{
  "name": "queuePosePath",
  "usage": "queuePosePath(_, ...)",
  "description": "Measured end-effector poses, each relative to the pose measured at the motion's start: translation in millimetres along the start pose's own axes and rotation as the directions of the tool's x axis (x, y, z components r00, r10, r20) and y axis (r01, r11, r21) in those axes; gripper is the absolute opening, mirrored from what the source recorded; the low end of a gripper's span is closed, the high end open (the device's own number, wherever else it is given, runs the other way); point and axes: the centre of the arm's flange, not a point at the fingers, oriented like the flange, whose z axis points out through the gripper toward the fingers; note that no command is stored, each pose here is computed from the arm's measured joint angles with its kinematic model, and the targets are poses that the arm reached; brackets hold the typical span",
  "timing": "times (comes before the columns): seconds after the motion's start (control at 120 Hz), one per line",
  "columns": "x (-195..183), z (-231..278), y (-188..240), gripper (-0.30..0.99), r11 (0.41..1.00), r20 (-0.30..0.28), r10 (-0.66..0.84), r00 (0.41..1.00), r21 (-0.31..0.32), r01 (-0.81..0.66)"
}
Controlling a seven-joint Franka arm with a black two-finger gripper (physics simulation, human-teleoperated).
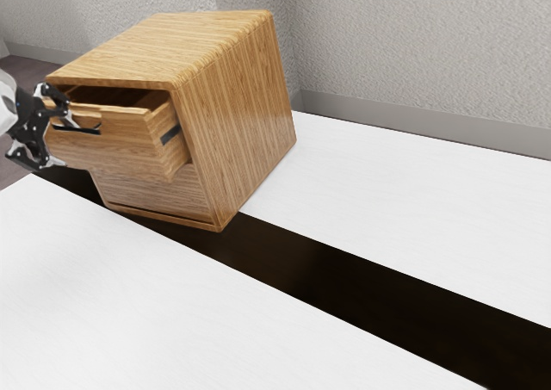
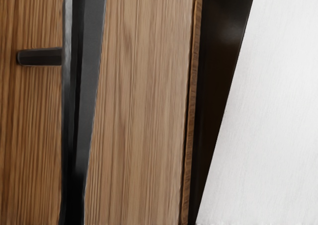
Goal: Pull the drawer handle with one arm to open the drawer
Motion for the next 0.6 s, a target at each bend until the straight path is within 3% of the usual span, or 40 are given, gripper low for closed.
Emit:
queuePosePath(0.175, -1, -12, 12, 0.54, 1.0, -0.002, -0.01, 1.0, -0.003, 0.01)
queuePosePath(0.35, -2, -15, 21, 0.62, 1.0, 0.0, -0.018, 1.0, -0.011, 0.018)
queuePosePath(0.6, -4, -29, 35, 0.41, 1.0, 0.007, -0.029, 1.0, -0.003, 0.029)
